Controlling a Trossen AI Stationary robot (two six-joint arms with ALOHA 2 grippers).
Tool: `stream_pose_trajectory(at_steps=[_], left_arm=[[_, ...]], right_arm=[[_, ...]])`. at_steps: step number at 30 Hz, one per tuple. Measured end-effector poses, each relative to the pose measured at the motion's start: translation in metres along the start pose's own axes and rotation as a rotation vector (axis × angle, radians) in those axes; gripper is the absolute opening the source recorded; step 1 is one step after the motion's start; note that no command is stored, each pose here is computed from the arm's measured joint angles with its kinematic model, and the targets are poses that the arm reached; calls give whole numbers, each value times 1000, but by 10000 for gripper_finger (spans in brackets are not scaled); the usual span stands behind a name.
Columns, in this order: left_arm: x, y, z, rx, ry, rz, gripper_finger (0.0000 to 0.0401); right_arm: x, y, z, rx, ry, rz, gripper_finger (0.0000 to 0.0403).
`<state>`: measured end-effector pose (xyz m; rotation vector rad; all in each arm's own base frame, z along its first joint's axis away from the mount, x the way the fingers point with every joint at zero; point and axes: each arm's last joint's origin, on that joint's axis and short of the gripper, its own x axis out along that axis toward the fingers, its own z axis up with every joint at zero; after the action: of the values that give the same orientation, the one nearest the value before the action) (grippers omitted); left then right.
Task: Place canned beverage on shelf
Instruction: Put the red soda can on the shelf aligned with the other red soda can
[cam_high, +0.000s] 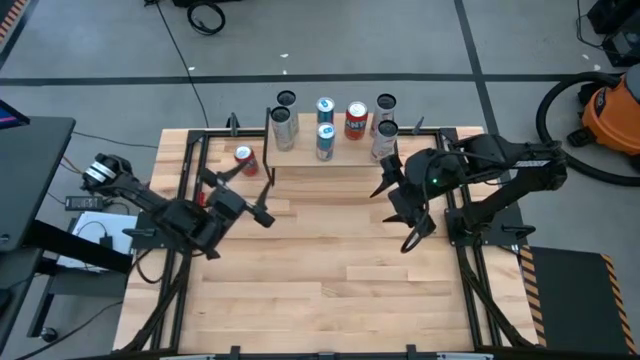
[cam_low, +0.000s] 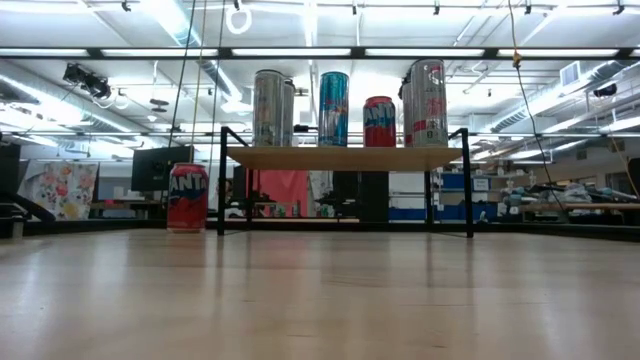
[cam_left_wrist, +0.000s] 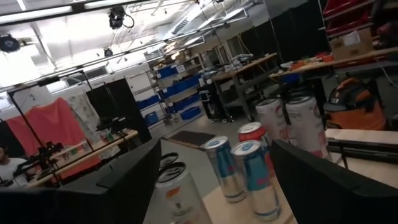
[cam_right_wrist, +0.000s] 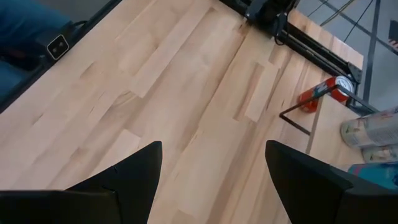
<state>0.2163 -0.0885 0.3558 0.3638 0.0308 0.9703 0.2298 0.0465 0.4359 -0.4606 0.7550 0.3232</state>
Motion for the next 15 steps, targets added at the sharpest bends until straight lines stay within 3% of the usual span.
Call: stream_pose_trajectory(at_steps=[6,15], left_arm=[[-3,18,-16,16,18,3,314],[6,49,-27,97,55,52,314]], right_arm=[[2,-1,1,82,10,-17,295],[5,-5,0,302,48,-143,295]])
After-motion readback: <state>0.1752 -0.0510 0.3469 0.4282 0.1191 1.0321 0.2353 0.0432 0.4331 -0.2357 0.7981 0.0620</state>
